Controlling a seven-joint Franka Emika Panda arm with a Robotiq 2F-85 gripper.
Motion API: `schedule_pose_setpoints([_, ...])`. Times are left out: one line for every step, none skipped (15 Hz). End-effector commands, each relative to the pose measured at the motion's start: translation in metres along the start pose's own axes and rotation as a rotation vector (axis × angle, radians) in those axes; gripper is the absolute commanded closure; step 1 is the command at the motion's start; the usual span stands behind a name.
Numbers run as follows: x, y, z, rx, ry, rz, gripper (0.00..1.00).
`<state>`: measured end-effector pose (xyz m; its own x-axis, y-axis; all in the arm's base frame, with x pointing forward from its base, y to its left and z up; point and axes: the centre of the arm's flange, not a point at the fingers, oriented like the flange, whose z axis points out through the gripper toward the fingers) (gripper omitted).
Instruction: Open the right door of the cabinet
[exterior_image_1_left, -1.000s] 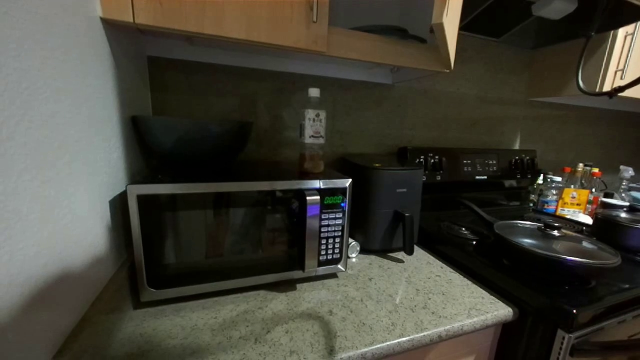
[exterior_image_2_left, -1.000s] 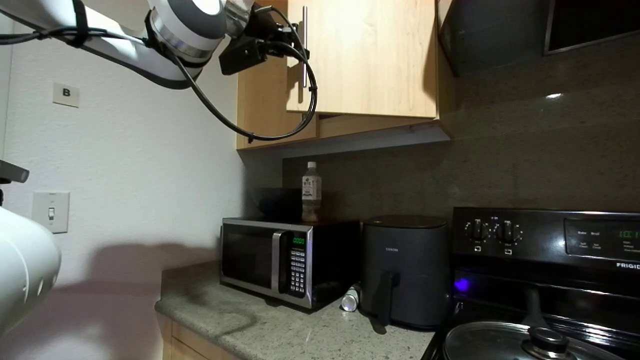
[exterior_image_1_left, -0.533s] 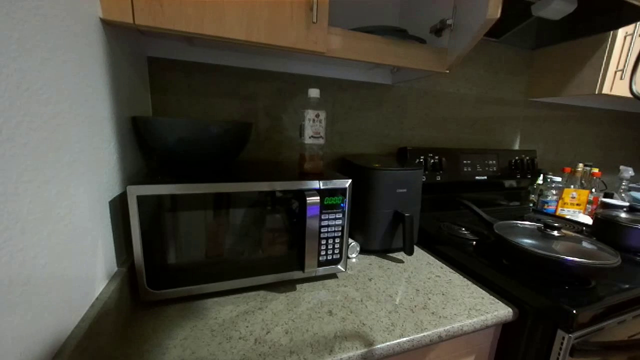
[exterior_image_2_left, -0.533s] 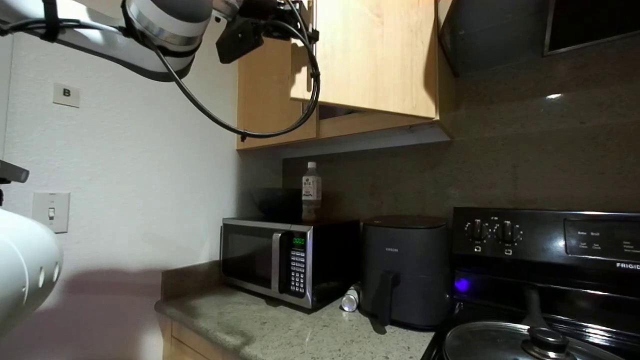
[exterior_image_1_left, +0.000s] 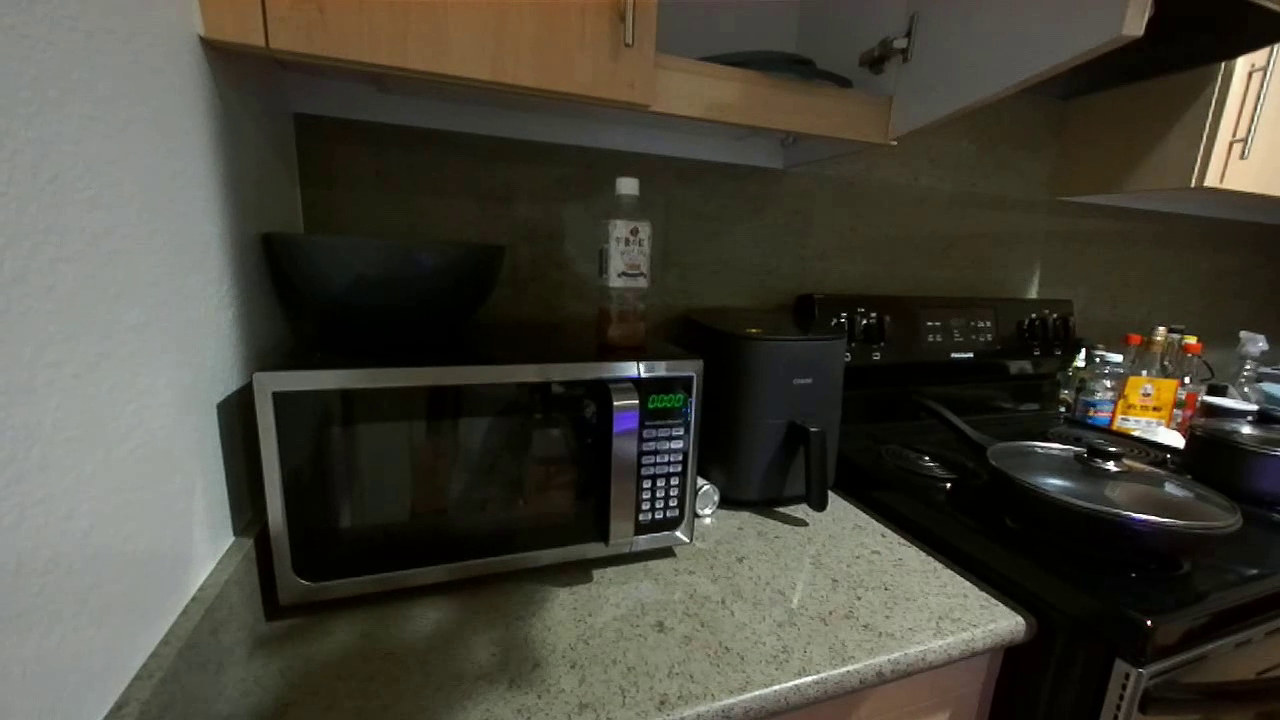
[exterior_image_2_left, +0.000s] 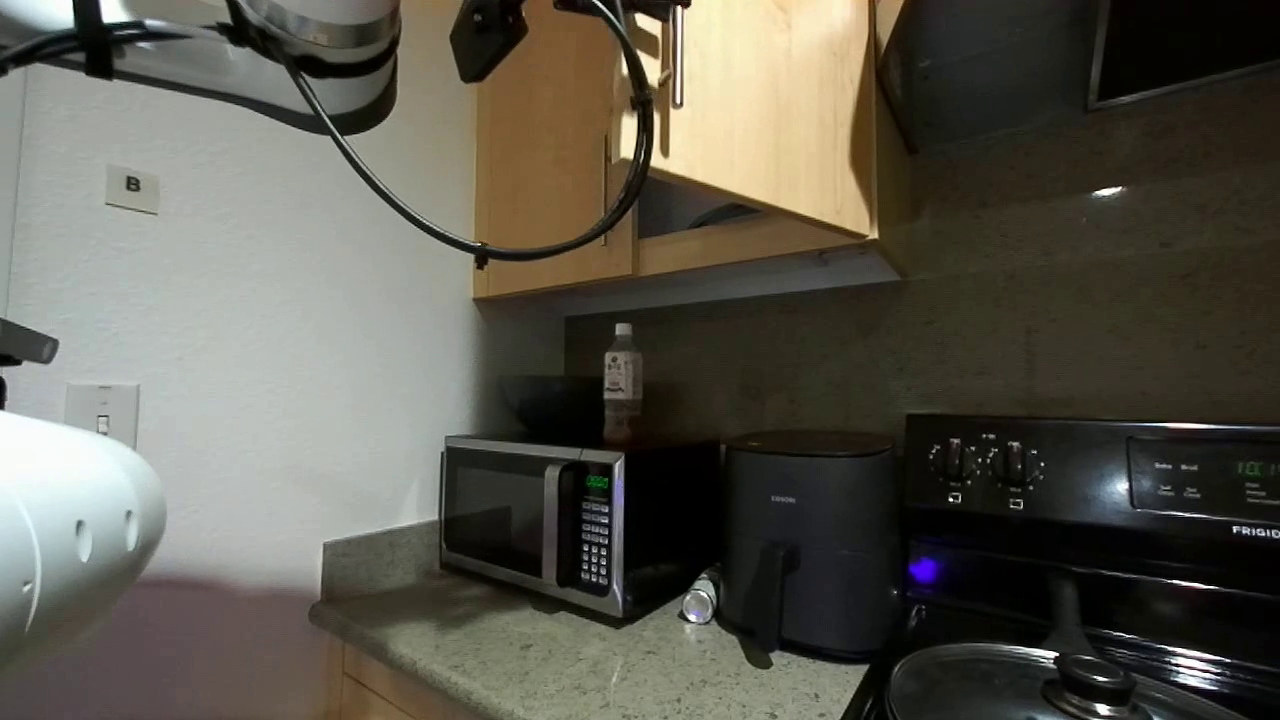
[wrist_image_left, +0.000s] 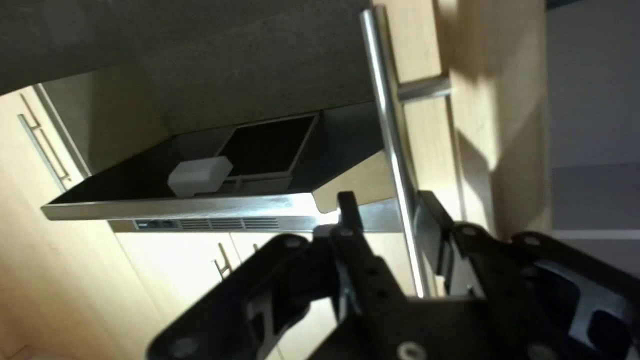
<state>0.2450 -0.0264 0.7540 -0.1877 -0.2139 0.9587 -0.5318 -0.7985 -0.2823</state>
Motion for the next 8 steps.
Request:
schedule_pose_setpoints([0.023,0.004,0.002,-0.084,0.093,0.150,0.33])
schedule_pose_setpoints([0.027,0.004,0.002,-0.084,0.112,0.192,0.23])
schedule_pose_setpoints([0.030,0.003,0.001,-0.073,0.113,0.229,0.17])
schedule_pose_setpoints([0.033,0.002,0.001,-0.065,0.116,0.258,0.10])
schedule_pose_setpoints([0.036,0.002,0.001,-0.059,0.119,0.281,0.04])
schedule_pose_setpoints([0.037,0.000,0.001,-0.051,0.117,0.302,0.02])
schedule_pose_setpoints([0.039,0.001,0.002,-0.048,0.114,0.320,0.00])
schedule_pose_setpoints([0.040,0.000,0.002,-0.045,0.115,0.333,0.00])
